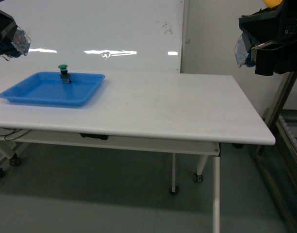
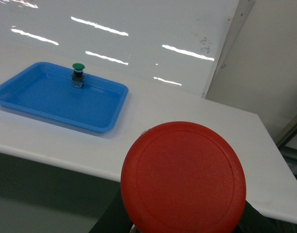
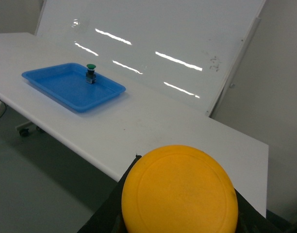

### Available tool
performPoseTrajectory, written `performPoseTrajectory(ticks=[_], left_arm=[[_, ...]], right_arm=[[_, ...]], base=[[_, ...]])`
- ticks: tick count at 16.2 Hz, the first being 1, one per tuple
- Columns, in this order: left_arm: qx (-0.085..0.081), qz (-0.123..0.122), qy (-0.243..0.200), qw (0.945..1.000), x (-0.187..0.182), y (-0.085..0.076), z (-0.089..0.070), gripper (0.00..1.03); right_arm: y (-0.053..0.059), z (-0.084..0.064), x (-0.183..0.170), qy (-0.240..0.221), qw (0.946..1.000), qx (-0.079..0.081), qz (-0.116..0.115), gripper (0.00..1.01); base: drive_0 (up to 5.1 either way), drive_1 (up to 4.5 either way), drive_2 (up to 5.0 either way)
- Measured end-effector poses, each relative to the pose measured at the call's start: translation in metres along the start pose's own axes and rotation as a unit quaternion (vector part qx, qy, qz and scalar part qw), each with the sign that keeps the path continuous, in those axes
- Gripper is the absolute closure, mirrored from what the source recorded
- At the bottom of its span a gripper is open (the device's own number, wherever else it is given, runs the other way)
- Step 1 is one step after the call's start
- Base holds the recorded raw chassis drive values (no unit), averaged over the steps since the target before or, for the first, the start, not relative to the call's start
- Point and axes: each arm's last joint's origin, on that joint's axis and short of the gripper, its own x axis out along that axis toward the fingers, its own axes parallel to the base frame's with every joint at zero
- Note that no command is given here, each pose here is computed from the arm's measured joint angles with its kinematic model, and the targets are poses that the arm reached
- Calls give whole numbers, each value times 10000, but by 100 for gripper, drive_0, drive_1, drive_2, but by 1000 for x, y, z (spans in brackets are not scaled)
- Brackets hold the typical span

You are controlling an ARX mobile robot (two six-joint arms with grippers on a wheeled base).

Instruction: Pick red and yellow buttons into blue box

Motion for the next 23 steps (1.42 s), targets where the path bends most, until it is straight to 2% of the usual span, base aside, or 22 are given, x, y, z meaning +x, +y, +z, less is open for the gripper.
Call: performPoseTrajectory(ticks=[23], left_arm=[[4, 6, 24, 10000, 0, 0, 0, 79]], right_arm=[[0, 0, 0, 5, 10000, 1, 5, 72]], base=[[450, -221, -221]])
